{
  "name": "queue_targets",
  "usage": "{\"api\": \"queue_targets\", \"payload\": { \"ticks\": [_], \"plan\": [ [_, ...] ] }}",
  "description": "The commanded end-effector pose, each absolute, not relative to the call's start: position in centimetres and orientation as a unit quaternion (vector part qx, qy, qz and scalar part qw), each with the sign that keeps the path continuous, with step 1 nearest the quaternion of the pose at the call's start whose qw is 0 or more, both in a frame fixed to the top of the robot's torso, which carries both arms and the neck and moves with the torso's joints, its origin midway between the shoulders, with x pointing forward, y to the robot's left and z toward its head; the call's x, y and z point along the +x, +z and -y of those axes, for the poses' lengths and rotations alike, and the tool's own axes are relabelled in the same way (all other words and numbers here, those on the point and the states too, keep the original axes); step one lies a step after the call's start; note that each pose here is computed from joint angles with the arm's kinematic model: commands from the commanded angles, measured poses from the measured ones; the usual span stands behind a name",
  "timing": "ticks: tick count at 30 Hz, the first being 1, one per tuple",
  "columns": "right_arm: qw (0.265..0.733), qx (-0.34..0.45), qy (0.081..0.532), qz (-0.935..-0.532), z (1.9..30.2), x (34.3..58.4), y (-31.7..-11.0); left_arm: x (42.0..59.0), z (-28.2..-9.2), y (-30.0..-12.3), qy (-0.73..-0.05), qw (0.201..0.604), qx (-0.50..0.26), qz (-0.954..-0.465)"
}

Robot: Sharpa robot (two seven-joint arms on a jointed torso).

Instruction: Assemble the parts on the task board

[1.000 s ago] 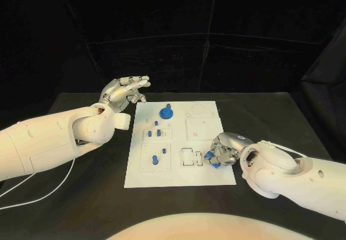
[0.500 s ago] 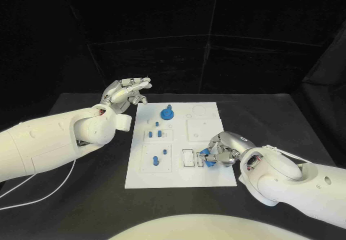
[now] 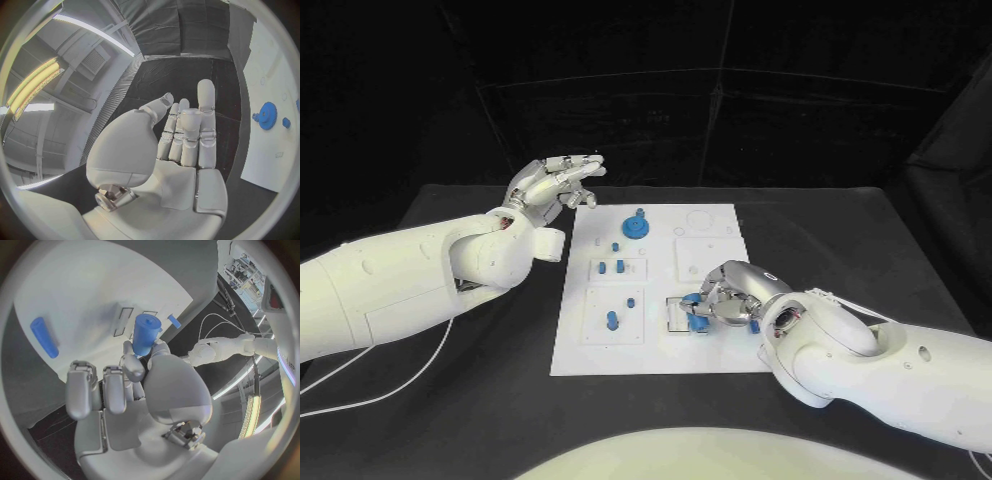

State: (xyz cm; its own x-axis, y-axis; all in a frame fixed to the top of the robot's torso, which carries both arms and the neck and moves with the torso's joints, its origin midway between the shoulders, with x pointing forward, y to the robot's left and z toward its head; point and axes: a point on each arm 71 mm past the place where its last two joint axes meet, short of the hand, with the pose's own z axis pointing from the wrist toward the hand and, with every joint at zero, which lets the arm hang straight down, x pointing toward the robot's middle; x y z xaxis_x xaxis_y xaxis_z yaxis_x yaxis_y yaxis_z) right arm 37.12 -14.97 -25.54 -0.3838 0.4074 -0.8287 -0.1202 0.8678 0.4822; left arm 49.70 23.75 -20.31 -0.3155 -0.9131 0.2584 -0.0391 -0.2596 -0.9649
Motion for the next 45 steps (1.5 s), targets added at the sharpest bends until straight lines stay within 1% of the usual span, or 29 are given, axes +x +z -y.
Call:
{"api": "queue_targets", "payload": {
  "ticks": [1,13,29,35,42,45],
  "plan": [
    [0.527,0.095,0.23,-0.813,14.5,37.3,-26.0,49.7,-23.5,-20.2,-0.644,0.336,-0.47,-0.502],
    [0.521,0.104,0.215,-0.82,13.6,38.0,-26.7,49.7,-23.3,-20.2,-0.645,0.333,-0.468,-0.505],
    [0.547,0.111,0.219,-0.8,13.5,38.1,-26.3,49.7,-23.3,-20.2,-0.646,0.332,-0.463,-0.508],
    [0.551,0.1,0.23,-0.796,13.7,37.8,-25.9,49.7,-23.3,-20.2,-0.646,0.332,-0.463,-0.508],
    [0.54,0.079,0.266,-0.795,13.8,37.0,-25.4,49.7,-23.3,-20.2,-0.645,0.332,-0.463,-0.508],
    [0.536,0.075,0.272,-0.795,13.8,36.8,-25.3,49.7,-23.4,-20.2,-0.645,0.333,-0.464,-0.509]
  ]
}}
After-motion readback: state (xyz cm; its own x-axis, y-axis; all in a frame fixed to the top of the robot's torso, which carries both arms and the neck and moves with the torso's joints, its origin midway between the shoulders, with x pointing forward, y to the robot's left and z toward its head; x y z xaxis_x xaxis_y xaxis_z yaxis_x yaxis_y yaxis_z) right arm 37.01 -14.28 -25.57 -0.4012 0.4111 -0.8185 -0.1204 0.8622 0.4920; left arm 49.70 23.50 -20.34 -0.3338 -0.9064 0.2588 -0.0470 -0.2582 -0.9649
